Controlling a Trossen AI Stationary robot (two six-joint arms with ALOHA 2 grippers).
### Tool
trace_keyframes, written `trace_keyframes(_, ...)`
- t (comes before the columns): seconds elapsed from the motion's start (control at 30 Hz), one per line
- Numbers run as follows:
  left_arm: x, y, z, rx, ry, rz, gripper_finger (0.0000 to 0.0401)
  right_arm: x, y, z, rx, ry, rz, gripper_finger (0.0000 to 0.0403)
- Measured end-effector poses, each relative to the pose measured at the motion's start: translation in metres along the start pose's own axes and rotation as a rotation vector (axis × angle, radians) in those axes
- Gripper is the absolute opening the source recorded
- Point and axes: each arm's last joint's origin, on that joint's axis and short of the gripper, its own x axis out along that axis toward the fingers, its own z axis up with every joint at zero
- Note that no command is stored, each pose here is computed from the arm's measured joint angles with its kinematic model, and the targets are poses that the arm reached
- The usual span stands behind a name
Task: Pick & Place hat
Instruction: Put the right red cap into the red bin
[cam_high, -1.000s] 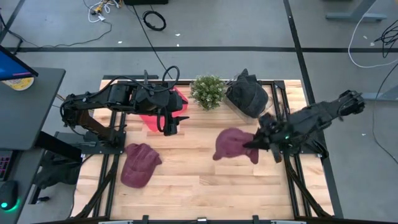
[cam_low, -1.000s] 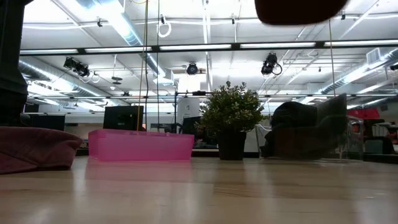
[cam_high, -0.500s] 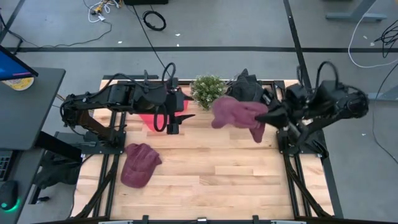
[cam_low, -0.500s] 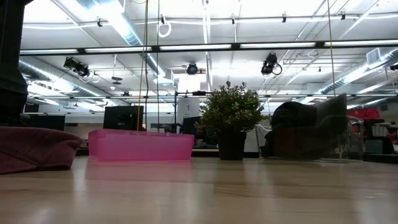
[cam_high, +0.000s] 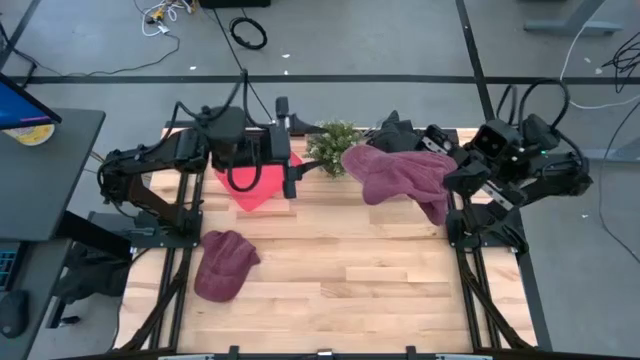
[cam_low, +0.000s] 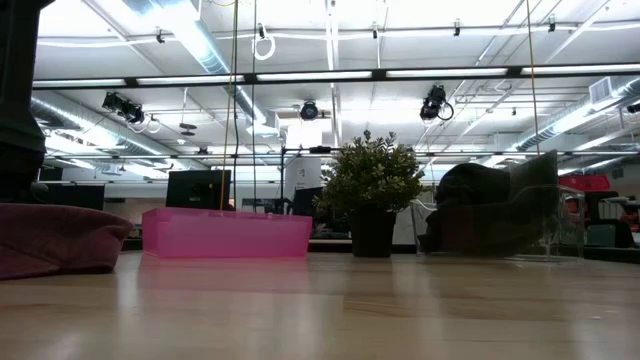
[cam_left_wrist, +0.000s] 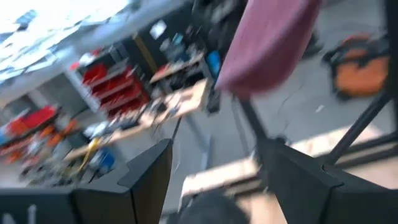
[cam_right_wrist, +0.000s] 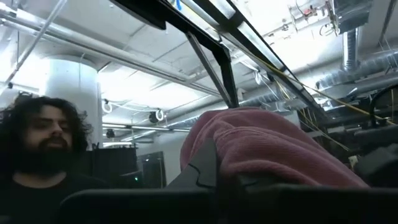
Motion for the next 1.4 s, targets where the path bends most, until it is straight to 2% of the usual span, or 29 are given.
trace_keyframes(0.1, 0.000, 0.003, 0.004, -0.008, -0.079, -0.065, 0.0255, 0.006, -0.009, -0.006, -0.001, 0.000, 0.024, 0.0000)
trace_keyframes(0.27, 0.006, -0.001, 0.003, -0.006, -0.126, -0.132, 0.0255, 0.015, -0.022, -0.012, 0.013, -0.052, 0.112, 0.0000)
trace_keyframes(0.47, 0.019, -0.005, -0.002, -0.025, -0.125, -0.136, 0.0255, 0.023, -0.039, -0.023, 0.065, -0.068, 0.159, 0.0000)
trace_keyframes(0.8, 0.025, -0.008, -0.001, -0.025, -0.174, -0.171, 0.0242, 0.024, -0.055, -0.029, 0.098, -0.058, 0.145, 0.0000)
trace_keyframes(0.97, 0.025, -0.008, 0.000, -0.024, -0.182, -0.173, 0.0188, 0.022, -0.058, -0.027, 0.088, -0.062, 0.133, 0.0000)
trace_keyframes(1.2, 0.025, -0.008, 0.000, -0.022, -0.181, -0.174, 0.0031, 0.022, -0.058, -0.027, 0.086, -0.063, 0.132, 0.0000)
trace_keyframes(1.27, 0.025, -0.008, -0.001, -0.022, -0.179, -0.173, 0.0016, 0.022, -0.058, -0.027, 0.086, -0.064, 0.133, 0.0000)
trace_keyframes(1.4, 0.025, -0.007, -0.001, -0.022, -0.162, -0.142, 0.0020, 0.022, -0.058, -0.027, 0.089, -0.065, 0.130, 0.0006)
